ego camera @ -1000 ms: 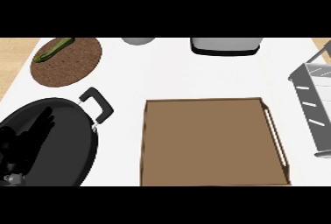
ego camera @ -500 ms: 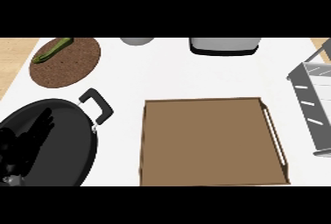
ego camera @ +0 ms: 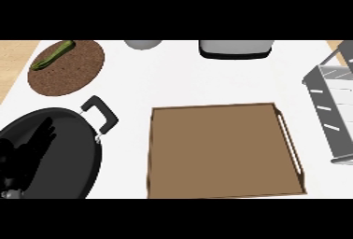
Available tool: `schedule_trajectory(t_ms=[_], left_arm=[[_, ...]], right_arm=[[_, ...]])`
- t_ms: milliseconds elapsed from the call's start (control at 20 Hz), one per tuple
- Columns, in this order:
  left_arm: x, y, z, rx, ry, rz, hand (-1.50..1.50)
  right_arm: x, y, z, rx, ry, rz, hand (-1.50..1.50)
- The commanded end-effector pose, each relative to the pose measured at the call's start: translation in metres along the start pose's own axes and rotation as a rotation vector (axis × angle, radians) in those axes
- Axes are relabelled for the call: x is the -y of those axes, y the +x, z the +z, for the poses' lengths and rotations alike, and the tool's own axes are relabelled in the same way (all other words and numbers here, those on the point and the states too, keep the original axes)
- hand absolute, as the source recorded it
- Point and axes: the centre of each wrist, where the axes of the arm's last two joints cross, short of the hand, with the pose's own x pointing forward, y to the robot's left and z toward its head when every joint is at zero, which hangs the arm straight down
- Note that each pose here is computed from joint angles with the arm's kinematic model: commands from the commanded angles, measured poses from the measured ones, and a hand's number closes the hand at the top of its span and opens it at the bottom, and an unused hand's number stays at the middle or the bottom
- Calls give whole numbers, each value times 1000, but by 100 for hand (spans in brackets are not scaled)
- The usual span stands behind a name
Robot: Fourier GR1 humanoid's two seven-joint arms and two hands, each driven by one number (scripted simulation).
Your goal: Pick the tomato from the tray and place it in the tiered basket
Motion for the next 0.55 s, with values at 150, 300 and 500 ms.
schedule_trajectory(t_ms=[150,300,500], left_arm=[[11,-9,-2,-26,12,31,0],[-15,-6,5,-27,32,21,0],[-9,-9,10,-22,22,19,0]], right_arm=[[51,-66,22,-23,4,-416,-150],[70,-104,41,-20,-34,-520,-150],[75,-156,70,0,47,-592,-150]])
